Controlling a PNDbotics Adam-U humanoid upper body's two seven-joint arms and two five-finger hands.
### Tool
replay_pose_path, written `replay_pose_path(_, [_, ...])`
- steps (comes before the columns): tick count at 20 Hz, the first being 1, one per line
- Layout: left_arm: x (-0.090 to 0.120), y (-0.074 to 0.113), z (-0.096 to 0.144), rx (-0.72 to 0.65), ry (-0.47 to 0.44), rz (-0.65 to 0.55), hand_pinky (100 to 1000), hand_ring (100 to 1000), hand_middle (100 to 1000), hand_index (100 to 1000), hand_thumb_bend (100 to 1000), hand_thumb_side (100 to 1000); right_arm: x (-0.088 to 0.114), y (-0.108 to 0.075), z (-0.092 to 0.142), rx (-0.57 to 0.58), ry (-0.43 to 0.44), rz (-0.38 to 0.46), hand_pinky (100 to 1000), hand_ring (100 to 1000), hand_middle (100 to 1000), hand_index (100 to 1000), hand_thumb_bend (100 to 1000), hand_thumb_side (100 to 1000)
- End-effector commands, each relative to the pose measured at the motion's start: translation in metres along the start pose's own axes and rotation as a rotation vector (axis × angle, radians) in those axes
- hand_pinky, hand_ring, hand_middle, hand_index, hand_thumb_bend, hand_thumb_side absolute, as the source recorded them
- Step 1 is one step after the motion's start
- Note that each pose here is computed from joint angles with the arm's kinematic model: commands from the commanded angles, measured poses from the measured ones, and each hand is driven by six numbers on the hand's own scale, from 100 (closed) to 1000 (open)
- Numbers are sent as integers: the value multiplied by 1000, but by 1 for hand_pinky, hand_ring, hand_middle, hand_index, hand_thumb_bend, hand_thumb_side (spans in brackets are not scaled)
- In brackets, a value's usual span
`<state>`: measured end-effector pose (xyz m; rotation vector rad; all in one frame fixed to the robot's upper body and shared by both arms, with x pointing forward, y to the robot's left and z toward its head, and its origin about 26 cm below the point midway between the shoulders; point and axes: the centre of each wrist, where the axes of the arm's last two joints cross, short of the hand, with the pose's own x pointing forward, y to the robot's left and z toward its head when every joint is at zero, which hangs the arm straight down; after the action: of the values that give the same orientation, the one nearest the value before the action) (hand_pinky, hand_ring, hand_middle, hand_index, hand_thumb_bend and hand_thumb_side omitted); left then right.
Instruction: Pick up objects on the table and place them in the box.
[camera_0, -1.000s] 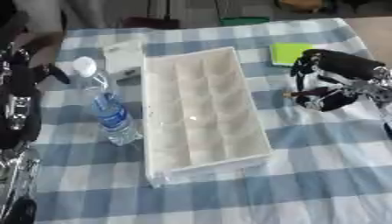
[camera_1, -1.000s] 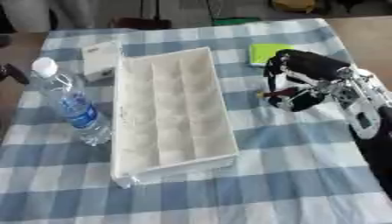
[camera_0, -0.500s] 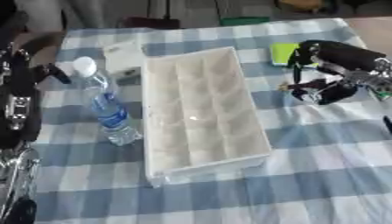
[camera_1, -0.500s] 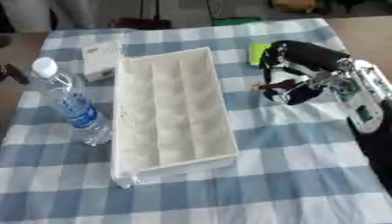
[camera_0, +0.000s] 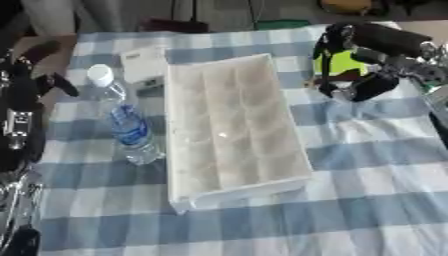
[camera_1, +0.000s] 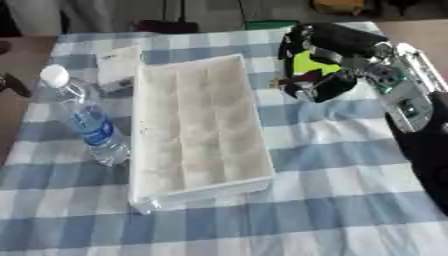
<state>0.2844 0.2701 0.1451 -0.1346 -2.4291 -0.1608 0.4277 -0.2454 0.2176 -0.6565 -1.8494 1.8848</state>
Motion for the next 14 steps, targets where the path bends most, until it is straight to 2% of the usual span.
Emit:
replay_pose_path(1, [6, -2, -7, -19, -34, 4, 418, 802, 929, 875, 505, 484, 2, -16, -5, -17, -21, 22, 961, 750, 670, 453, 293, 100])
replay_pose_path(12, [7, -6, -13, -43, -50, 30, 419, 802, 928, 875, 508, 480, 13, -16, -34, 24, -94, 47, 964, 755, 672, 459, 299, 100])
replay_pose_path(14, [7, -7, -14, -49, -53, 35, 419, 802, 928, 875, 509, 479, 20, -13, -44, 38, -133, 46, 964, 755, 672, 461, 292, 100])
